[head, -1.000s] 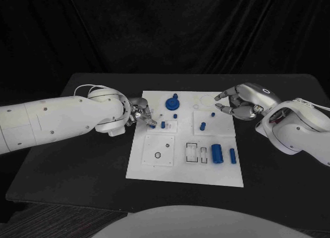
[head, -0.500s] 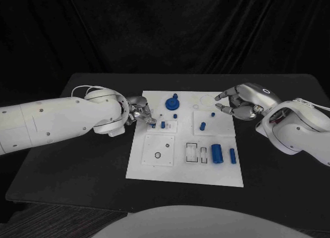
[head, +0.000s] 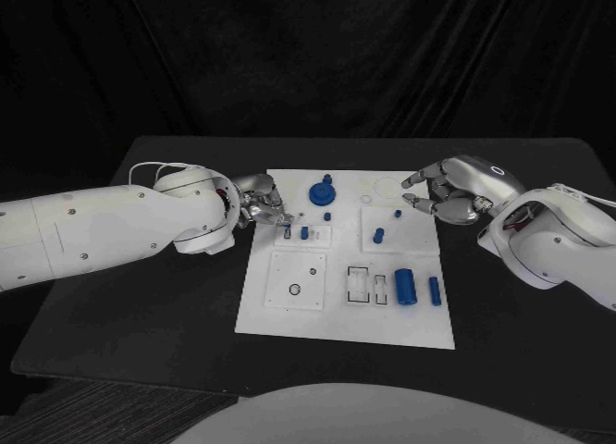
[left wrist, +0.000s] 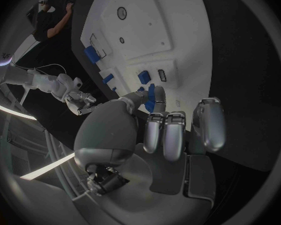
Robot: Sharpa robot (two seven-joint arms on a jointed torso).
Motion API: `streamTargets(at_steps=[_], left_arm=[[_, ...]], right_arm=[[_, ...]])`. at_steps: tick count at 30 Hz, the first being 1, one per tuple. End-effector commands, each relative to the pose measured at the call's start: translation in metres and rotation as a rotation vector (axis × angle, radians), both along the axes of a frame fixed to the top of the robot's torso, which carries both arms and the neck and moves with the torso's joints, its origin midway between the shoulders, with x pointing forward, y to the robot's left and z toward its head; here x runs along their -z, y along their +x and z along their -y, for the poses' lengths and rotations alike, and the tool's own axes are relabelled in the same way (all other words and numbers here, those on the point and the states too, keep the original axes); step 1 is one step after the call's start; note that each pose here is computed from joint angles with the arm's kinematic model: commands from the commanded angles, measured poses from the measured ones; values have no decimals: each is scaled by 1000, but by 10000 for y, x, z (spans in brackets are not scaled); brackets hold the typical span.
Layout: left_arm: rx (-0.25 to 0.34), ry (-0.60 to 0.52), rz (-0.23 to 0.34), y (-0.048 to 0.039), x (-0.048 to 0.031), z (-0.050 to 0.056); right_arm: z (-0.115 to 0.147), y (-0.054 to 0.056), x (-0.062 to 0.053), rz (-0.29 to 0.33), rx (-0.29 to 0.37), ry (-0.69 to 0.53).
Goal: Assemble the parts on the task board
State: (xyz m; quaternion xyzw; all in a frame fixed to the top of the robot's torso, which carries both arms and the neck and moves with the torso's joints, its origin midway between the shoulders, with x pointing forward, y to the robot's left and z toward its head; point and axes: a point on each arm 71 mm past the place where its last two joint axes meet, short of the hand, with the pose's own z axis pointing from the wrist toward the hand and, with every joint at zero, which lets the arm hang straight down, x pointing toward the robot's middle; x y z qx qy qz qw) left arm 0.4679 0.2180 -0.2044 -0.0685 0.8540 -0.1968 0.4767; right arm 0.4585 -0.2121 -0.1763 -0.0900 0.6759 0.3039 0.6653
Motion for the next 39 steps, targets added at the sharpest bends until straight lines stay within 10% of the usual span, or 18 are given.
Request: streamTargets(at_steps=[1, 13, 39], left_arm=[[10, -3, 31, -15, 22, 12], [-3, -3, 15, -44, 166, -16], [16, 16, -21, -60, 225, -7]], right_arm=[[7, -4, 16, -2, 12, -4], [10, -13, 29, -3, 12, -2], [4, -12, 37, -6, 12, -3]])
